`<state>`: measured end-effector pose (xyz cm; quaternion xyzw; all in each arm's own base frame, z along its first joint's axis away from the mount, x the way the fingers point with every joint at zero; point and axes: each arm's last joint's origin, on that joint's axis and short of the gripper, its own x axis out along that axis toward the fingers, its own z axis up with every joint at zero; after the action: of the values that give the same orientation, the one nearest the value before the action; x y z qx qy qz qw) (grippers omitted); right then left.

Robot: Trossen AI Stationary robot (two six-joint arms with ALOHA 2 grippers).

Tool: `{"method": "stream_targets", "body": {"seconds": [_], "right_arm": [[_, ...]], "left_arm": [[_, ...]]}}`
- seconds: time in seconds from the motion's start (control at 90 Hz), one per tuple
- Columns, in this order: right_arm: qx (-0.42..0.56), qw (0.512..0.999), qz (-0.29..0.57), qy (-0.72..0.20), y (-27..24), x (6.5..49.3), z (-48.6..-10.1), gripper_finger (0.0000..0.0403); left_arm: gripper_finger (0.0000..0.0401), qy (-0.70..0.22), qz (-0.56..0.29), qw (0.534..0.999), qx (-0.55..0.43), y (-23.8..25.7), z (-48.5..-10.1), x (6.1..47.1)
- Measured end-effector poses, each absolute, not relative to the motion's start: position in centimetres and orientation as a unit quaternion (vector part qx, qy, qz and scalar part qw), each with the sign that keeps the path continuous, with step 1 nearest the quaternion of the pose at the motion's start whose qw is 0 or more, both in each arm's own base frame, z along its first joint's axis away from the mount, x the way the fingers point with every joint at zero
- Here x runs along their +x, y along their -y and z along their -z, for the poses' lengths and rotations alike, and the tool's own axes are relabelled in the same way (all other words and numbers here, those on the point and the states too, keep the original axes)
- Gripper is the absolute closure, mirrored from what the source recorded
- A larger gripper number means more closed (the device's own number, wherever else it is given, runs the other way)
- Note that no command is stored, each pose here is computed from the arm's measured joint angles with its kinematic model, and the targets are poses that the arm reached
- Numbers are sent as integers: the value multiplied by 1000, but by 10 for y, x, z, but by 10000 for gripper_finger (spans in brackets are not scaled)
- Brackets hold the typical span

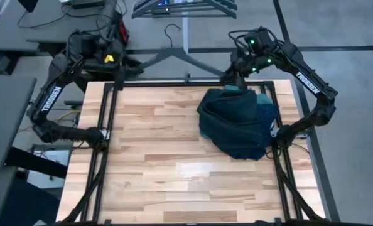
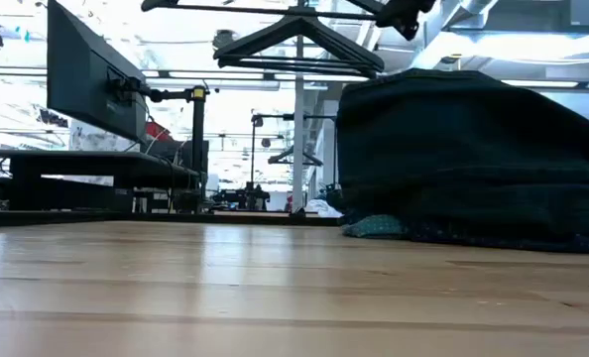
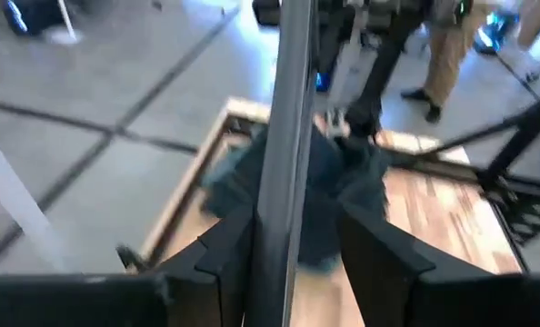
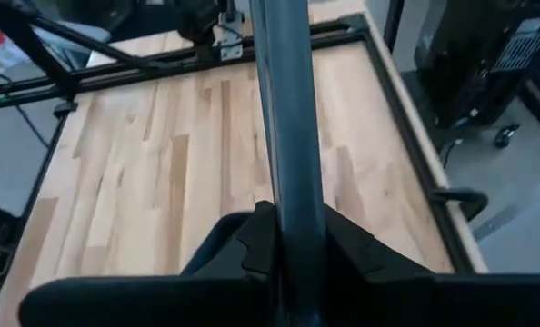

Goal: Hang clothes
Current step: Hang the gray hanger on the rack

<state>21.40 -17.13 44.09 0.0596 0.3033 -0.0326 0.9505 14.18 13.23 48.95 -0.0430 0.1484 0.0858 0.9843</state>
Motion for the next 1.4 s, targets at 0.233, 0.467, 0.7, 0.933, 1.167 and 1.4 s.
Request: {"method": "stream_targets", "body": {"seconds": [0.233, 0.467, 0.7, 0.933, 1.167, 1.4], "right_arm": [[71, 949, 35, -306, 170, 216, -440, 370], [63, 953, 41, -295, 173, 218, -442, 371], [48, 975, 89, -198, 188, 222, -460, 371], [45, 979, 146, -137, 217, 228, -464, 371], [58, 980, 171, -88, 249, 240, -457, 371], [77, 971, 209, -81, 279, 230, -447, 371]], "left_arm": [[263, -136, -173, 975, 3, -140, -495, 143], [263, -46, -219, 973, 52, -145, -516, 145], [263, -47, -225, 972, 42, -144, -516, 144], [263, -29, -227, 973, 38, -139, -521, 139], [263, -53, -226, 973, 11, -139, -515, 139], [262, -80, -224, 971, -4, -139, -508, 139]]}}
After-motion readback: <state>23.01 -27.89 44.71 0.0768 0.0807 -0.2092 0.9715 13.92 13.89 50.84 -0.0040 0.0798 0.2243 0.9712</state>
